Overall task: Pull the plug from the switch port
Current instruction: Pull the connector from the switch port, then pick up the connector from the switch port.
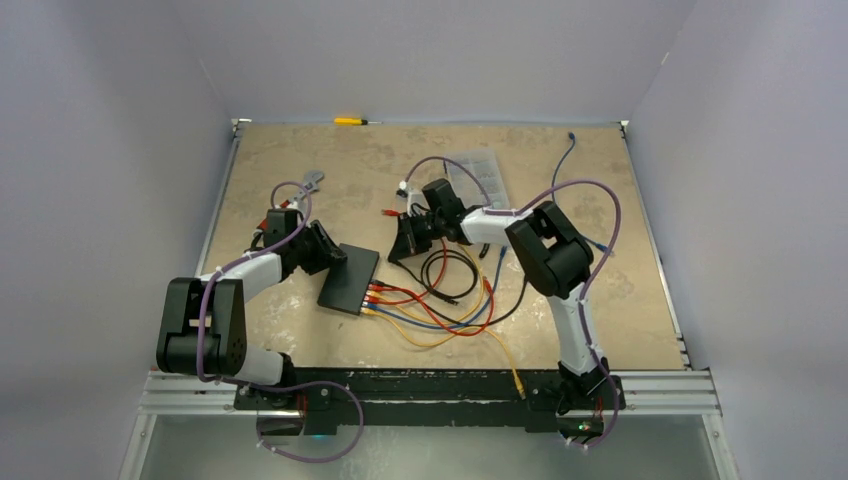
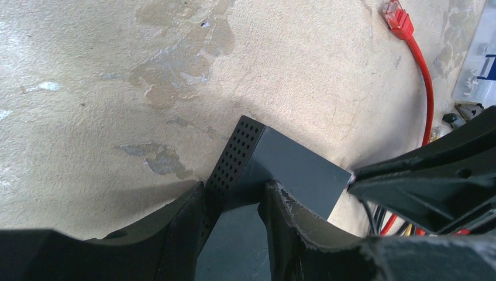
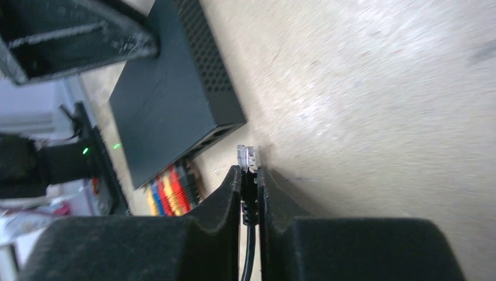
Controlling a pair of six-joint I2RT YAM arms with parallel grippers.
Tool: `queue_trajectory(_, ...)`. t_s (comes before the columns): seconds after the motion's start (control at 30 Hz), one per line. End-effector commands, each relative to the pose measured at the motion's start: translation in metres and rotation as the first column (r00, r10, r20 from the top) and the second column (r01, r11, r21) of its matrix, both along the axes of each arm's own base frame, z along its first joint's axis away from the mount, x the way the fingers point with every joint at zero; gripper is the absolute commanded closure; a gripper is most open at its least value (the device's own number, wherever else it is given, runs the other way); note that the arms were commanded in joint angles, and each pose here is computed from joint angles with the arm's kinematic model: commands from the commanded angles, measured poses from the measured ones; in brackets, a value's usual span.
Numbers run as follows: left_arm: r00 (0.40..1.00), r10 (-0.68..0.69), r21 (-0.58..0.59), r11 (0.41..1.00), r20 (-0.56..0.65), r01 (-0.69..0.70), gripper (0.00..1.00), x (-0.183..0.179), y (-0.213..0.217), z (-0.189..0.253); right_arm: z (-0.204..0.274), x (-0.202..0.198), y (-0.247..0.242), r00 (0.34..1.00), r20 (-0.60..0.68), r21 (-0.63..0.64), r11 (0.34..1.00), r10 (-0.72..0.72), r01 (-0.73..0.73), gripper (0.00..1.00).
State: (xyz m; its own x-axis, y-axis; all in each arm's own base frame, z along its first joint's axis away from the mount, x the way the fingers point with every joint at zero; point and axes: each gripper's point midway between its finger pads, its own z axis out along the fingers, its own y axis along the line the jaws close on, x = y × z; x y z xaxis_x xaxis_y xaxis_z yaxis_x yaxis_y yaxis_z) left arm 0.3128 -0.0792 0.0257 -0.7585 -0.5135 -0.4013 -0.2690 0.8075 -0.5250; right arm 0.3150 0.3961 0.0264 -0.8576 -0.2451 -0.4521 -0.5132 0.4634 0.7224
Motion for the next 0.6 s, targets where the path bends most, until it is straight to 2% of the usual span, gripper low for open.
queue_trajectory(0.0,0.980,0.012,0.080,0.997,-0.197,0.004,0.60,-0.046,0.012,-0.043,0.036,0.048,-0.011,0.966,0.220,-0.079,0.985,-0.135,0.156,0.83)
queue_trajectory(0.1,0.981,0.005,0.072,0.997,-0.193,0.009,0.60,-0.045,0.011,-0.043,0.036,0.054,-0.022,0.951,0.267,-0.134,0.971,-0.159,0.199,0.66)
queue_trajectory(0.17,0.982,0.001,0.071,0.997,-0.191,0.013,0.59,-0.044,0.011,-0.042,0.037,0.055,-0.030,0.943,0.291,-0.170,0.961,-0.163,0.218,0.59)
queue_trajectory(0.3,0.982,-0.004,0.069,0.997,-0.190,0.018,0.59,-0.043,0.010,-0.042,0.038,0.050,-0.043,0.929,0.336,-0.240,0.940,-0.152,0.241,0.48)
queue_trajectory(0.57,0.980,-0.012,0.065,0.998,-0.197,0.025,0.58,-0.043,0.009,-0.045,0.038,0.022,-0.058,0.926,0.366,-0.390,0.889,-0.089,0.240,0.35)
